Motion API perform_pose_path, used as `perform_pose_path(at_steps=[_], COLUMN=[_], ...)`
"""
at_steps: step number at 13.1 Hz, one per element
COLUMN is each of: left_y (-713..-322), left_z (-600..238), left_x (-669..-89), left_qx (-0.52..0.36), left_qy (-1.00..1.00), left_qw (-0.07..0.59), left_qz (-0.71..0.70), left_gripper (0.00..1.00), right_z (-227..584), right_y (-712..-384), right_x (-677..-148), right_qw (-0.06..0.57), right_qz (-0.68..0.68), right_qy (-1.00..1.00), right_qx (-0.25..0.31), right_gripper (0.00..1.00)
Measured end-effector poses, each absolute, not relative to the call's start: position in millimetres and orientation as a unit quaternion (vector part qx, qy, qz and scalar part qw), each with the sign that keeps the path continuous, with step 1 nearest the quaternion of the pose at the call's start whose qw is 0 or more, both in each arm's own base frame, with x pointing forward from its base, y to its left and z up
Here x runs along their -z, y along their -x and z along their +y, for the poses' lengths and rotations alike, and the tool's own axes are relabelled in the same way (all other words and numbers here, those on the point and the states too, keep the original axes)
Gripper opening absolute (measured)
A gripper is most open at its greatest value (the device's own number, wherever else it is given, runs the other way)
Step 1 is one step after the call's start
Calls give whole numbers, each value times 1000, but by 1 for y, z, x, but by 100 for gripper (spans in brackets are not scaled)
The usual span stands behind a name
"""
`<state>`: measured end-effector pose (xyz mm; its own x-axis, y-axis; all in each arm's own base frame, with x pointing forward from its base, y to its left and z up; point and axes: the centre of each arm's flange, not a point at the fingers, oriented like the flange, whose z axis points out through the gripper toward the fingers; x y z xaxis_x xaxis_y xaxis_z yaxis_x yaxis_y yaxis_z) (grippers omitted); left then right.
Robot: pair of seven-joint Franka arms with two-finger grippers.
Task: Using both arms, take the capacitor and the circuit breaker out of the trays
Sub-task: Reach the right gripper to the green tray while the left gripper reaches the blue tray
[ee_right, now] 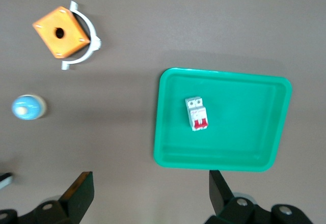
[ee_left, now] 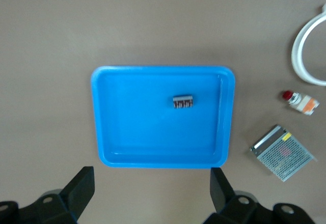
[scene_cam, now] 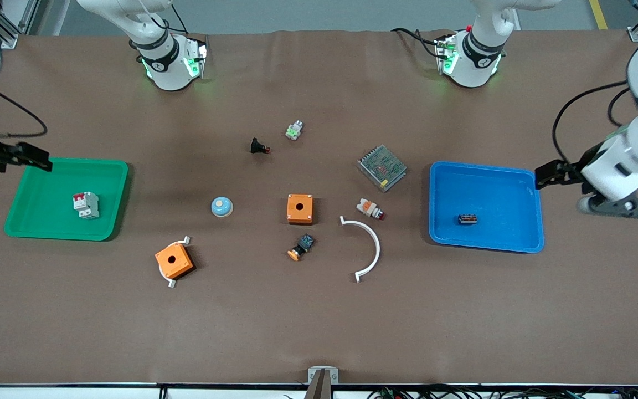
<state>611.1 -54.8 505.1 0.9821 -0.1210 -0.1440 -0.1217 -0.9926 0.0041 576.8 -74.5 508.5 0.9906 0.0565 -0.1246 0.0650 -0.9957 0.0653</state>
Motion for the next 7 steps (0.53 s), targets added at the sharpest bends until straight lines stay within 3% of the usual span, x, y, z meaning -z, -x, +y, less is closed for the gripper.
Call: perform_pose_path(at_steps=[3, 7], left_y=[-618, -619], left_z=[-66, -68], left_x=[-437, -348], left_qx=[-112, -102], left_qy=[991, 993], left_qw=[5, -3], left_qz=[69, 64], left_gripper=[100, 100], right_z=[-93, -142], right_y=[-590, -586], right_x=[-432, -350], right_qw=[39, 26], right_qz=[60, 104], right_qy=[-994, -988], right_qx=[78, 114], right_gripper=[100, 100])
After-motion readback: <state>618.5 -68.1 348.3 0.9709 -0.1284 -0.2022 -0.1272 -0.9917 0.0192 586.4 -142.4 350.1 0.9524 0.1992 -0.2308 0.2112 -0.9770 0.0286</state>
